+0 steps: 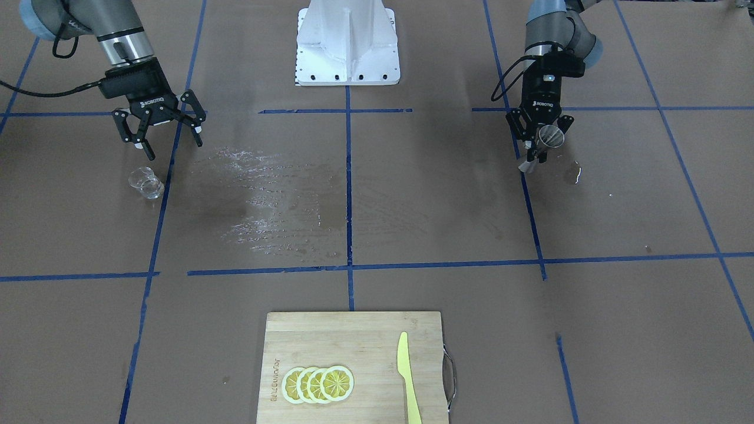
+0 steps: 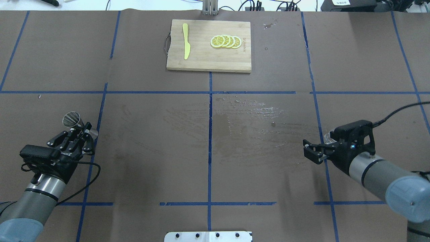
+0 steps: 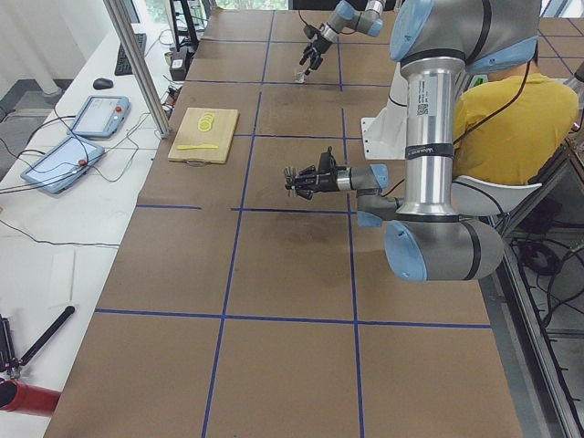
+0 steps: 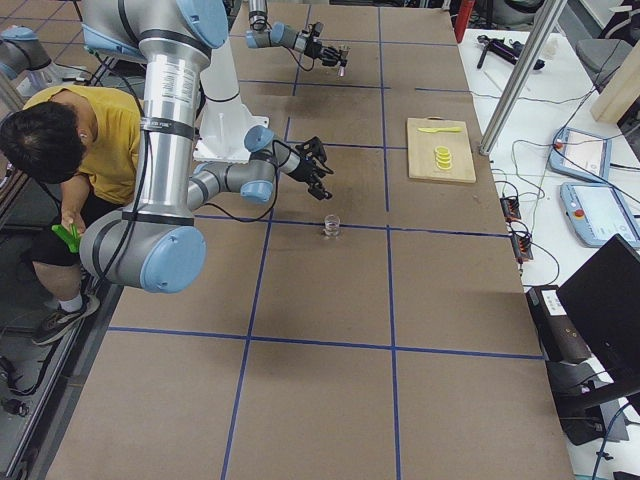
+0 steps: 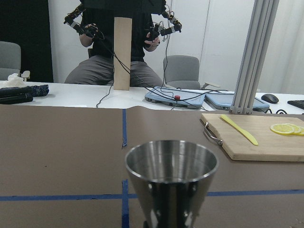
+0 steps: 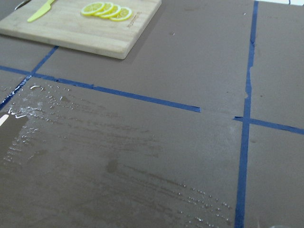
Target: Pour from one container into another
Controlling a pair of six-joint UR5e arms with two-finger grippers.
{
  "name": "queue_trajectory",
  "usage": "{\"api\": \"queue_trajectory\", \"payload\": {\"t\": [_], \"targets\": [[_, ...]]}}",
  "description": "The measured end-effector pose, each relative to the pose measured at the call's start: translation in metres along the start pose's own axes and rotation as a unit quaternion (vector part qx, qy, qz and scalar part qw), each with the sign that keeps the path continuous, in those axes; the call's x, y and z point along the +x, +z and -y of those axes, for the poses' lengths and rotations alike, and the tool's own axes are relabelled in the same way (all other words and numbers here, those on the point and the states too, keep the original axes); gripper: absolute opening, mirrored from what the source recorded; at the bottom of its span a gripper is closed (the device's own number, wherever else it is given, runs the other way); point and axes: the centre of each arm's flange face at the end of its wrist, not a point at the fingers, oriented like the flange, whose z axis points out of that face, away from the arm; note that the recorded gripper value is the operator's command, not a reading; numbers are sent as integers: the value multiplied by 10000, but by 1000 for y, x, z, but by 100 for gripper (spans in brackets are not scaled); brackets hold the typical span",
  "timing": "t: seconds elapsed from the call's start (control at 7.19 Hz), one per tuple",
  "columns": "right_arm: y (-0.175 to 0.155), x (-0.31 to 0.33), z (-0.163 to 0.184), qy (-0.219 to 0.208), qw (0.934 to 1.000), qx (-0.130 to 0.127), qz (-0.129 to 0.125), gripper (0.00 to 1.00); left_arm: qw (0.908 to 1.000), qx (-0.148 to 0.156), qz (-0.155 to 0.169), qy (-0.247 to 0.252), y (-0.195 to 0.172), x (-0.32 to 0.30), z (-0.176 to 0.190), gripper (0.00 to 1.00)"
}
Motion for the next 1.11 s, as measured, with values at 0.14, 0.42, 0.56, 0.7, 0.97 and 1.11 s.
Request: {"api": "queue_trajectory", "payload": {"t": [0.14,0.42,0.56,0.7,0.97,1.11], "targets": [[-5,-8,-33,253,9979,554,-221,100,10000,32,-26,29,1,5,2,0],[-10,-8,-78,507,9840,1644,-455,100,9999,75,-73,-55,2,12,5,0],[-2,4,-94,716,9772,1928,-528,98,9999,85,-86,-86,2,14,6,0],[8,17,-108,819,9728,2082,-604,98,9998,95,-100,-120,2,16,6,0],[17,28,-119,999,9687,2179,-644,98,9995,142,-135,-231,3,27,10,0],[21,34,-124,984,9684,2187,-681,98,9994,154,-143,-257,4,30,11,0]]}}
